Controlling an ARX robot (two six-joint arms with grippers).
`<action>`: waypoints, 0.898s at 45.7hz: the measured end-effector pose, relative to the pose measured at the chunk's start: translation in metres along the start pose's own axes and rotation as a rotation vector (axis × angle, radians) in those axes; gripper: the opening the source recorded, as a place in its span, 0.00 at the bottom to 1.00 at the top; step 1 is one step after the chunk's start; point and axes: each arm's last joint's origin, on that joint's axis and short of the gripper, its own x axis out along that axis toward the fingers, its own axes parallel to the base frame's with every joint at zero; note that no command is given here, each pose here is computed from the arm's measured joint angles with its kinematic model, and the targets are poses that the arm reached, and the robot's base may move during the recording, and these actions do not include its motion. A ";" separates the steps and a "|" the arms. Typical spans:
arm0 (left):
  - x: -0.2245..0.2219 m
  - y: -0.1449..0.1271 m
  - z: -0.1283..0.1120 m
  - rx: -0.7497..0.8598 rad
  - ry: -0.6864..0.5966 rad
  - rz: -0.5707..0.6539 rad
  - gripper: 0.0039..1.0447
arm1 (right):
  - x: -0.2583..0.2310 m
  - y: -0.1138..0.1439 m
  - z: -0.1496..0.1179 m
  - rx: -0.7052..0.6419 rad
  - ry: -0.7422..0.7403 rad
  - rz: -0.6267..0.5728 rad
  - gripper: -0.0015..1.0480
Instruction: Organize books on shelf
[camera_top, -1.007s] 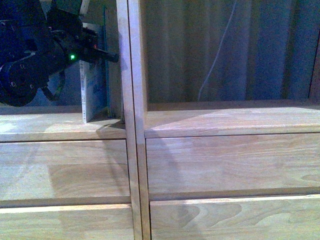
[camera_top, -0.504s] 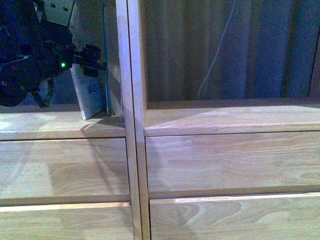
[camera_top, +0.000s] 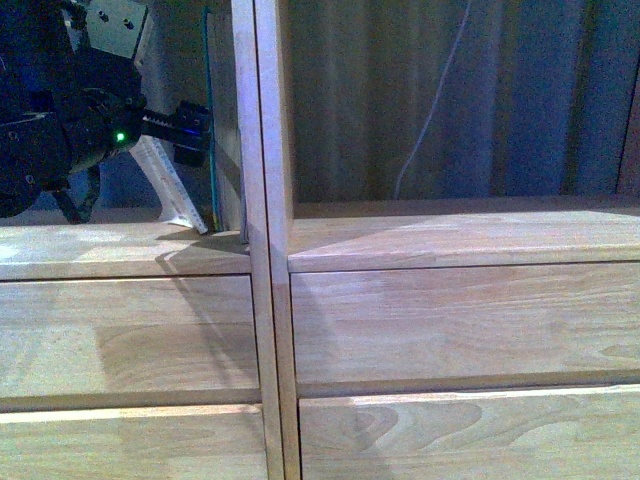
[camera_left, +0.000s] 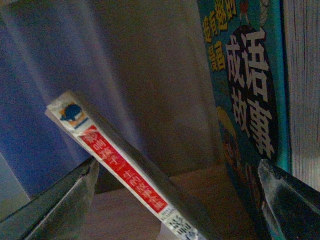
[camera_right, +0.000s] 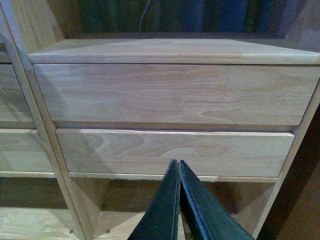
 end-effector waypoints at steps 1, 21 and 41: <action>0.000 0.000 0.000 0.000 0.003 -0.001 0.93 | 0.000 0.000 0.000 0.000 0.000 0.000 0.03; 0.000 -0.002 -0.002 -0.011 0.028 0.013 0.56 | 0.000 0.000 0.000 0.000 -0.001 0.000 0.03; 0.003 0.002 -0.002 0.024 0.098 0.027 0.06 | 0.000 0.000 0.000 0.000 -0.001 0.000 0.03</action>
